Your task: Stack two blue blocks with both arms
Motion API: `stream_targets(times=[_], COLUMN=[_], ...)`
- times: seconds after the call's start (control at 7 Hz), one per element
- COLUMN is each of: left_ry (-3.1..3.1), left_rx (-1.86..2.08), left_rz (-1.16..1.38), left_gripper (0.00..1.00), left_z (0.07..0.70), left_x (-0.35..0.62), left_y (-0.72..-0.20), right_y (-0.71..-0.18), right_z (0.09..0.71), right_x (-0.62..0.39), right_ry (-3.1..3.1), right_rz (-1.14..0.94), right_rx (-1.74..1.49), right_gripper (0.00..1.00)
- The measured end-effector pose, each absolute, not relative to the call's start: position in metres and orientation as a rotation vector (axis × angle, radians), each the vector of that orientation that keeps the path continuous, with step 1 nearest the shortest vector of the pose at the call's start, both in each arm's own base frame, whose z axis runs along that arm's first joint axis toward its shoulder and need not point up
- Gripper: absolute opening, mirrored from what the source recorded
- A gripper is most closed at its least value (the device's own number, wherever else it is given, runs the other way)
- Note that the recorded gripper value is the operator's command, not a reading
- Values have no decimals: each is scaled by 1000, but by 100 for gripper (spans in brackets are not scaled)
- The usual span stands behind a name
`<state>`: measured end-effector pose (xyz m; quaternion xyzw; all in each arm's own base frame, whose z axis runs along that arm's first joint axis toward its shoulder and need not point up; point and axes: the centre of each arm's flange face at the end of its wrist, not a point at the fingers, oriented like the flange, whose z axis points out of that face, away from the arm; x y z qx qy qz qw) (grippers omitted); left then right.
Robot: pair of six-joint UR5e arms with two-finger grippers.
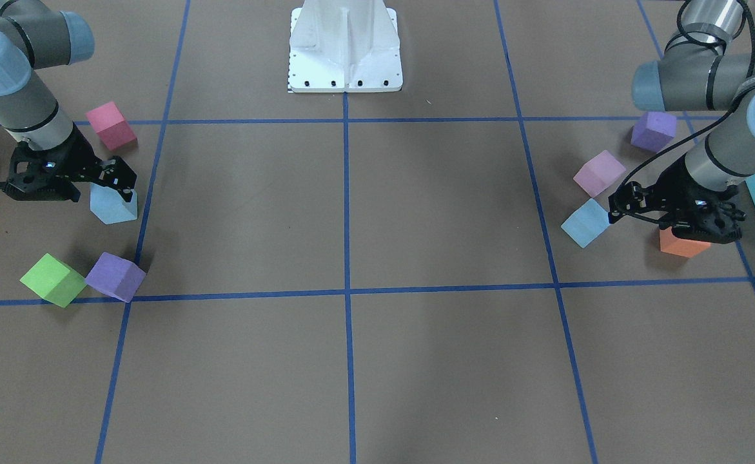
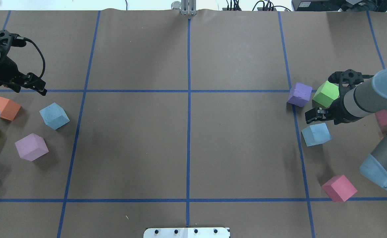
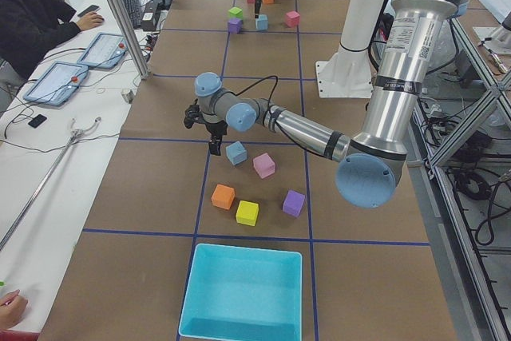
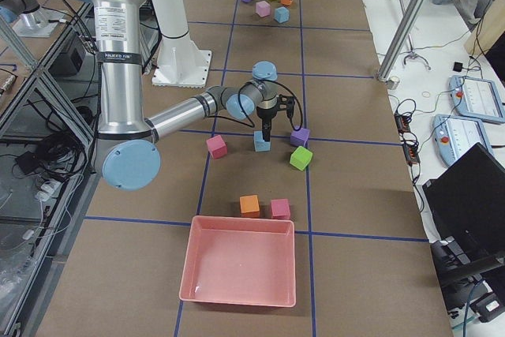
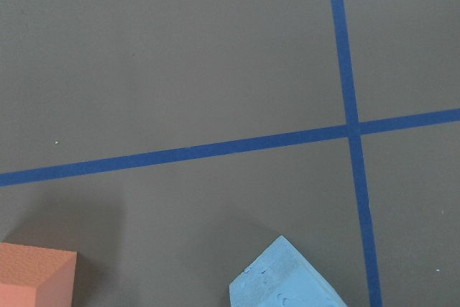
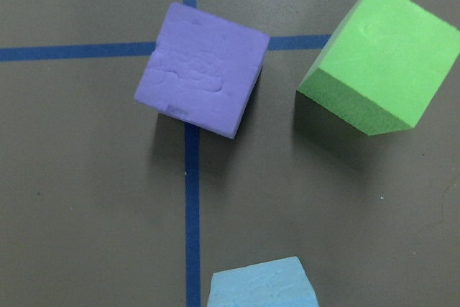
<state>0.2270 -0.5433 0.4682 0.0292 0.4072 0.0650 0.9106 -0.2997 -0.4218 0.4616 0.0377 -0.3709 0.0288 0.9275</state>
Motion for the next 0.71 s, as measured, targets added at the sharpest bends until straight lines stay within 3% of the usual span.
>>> stream_targets(times=[0.71], left_ry=[838], left_rx=[60], left_rz=[134], left_gripper=[100], left_z=[469], left_x=[227], left_y=[-543], right_y=[-407], right_z=[472], right_x=[-313], right_ry=[-755], right_rz=[15], right_rx=[103], right_gripper=[99])
